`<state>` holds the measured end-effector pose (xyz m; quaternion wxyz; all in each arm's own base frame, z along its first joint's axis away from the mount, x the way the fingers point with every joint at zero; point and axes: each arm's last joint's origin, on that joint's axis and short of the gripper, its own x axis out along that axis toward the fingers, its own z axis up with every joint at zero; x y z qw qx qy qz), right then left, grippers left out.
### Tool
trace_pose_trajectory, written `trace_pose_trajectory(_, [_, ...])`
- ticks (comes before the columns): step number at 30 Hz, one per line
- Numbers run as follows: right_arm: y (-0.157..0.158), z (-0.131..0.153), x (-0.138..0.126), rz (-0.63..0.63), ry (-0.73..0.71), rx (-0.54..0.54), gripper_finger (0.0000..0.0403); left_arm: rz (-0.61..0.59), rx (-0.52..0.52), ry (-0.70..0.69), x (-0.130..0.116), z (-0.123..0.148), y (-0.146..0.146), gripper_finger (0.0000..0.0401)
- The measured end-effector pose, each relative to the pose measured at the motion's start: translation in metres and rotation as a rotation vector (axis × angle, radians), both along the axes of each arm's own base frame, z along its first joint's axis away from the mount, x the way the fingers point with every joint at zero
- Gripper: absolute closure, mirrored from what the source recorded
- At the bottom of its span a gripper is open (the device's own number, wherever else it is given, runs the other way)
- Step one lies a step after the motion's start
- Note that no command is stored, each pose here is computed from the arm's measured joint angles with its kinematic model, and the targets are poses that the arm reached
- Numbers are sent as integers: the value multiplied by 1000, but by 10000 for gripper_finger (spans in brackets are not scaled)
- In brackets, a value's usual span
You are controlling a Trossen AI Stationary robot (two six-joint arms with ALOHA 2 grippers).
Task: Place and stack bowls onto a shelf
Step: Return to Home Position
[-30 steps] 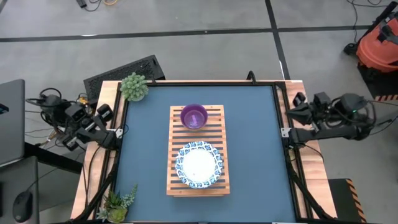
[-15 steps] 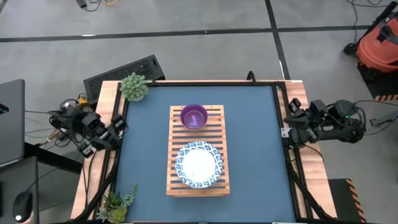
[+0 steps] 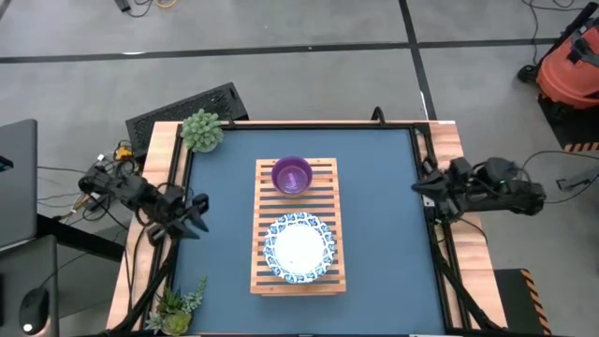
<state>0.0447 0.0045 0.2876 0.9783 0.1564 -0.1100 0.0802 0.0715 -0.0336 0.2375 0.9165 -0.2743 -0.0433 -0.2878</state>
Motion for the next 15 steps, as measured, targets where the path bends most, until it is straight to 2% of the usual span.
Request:
trace_pose_trajectory(3, [2,-14,11,43,-6,-10,361,12,128,-109,-1,2,0,272])
trace_pose_trajectory(6, [4,-28,20,99,-30,-26,361,-138,271,-290,-7,7,-4,272])
trace_pose_trajectory(9, [5,-42,28,117,-37,-30,361,-286,372,-471,-13,11,-7,272])
trace_pose_trajectory(13, [7,-59,35,161,-23,-35,361,-362,490,-569,-14,7,-10,272])
trace_pose_trajectory(15, [7,-65,38,172,-15,-29,361,-369,507,-581,-13,3,-11,272])
